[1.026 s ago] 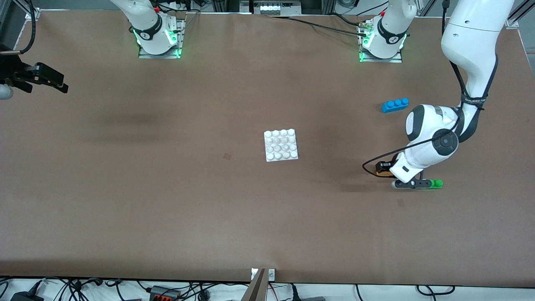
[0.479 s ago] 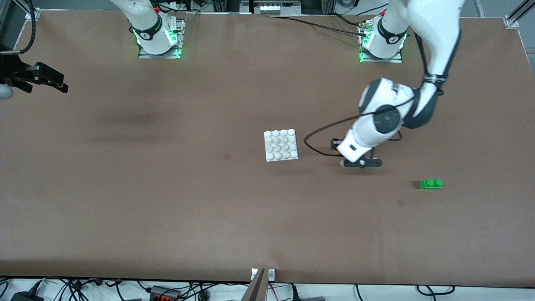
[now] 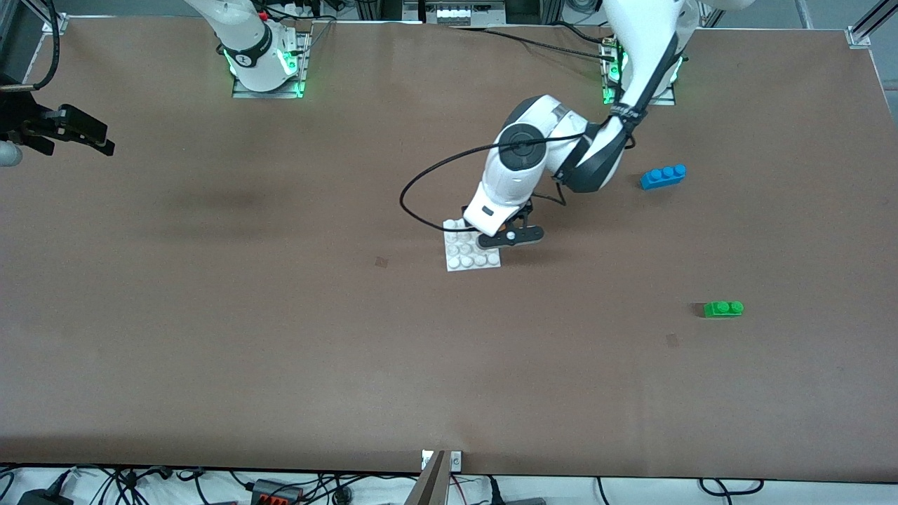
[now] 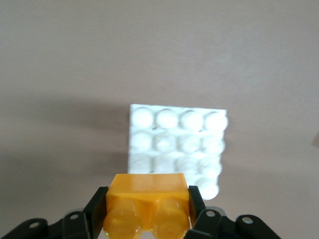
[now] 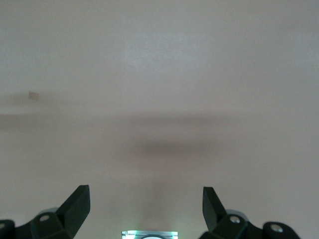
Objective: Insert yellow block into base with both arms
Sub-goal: 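Lift the yellow brick and carry it over the white plate, then lower and press the yellow brick onto the plate studs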
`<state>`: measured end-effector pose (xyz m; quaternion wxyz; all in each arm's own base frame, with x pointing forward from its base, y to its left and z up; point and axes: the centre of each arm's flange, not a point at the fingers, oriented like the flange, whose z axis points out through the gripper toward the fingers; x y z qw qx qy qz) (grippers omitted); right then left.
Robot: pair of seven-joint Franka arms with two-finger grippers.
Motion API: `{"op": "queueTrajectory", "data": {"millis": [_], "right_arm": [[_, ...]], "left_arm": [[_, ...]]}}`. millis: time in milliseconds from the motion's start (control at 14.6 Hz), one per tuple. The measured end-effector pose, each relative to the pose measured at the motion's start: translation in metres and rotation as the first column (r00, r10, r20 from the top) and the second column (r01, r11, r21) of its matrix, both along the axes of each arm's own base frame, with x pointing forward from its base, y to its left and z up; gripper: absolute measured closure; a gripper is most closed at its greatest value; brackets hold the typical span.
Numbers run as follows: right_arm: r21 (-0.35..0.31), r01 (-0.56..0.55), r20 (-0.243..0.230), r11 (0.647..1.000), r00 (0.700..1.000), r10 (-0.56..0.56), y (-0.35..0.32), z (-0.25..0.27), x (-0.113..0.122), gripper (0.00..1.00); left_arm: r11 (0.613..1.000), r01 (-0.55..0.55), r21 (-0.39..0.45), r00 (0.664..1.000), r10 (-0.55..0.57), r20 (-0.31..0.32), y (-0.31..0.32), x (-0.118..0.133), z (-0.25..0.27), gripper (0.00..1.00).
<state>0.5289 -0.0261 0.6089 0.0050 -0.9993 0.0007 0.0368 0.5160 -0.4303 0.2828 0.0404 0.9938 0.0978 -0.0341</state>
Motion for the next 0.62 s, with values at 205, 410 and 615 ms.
{"op": "queueTrajectory", "data": {"millis": [205,410,615], "right_arm": [[0.0,0.0,0.0,1.0,1.0,0.0,0.0,0.0,0.0,0.0],[0.0,0.0,0.0,1.0,1.0,0.0,0.0,0.0,0.0,0.0],[0.0,0.0,-0.001,1.0,1.0,0.0,0.0,0.0,0.0,0.0]], "left_arm": [[1.0,-0.005,-0.03,1.0,0.006,0.031,-0.009,0.007,-0.029,0.31],[0.999,-0.005,-0.045,0.999,0.007,0.047,-0.013,0.007,-0.052,0.31],[0.999,0.01,-0.042,0.999,-0.008,0.041,-0.02,0.001,-0.056,0.31]]}}
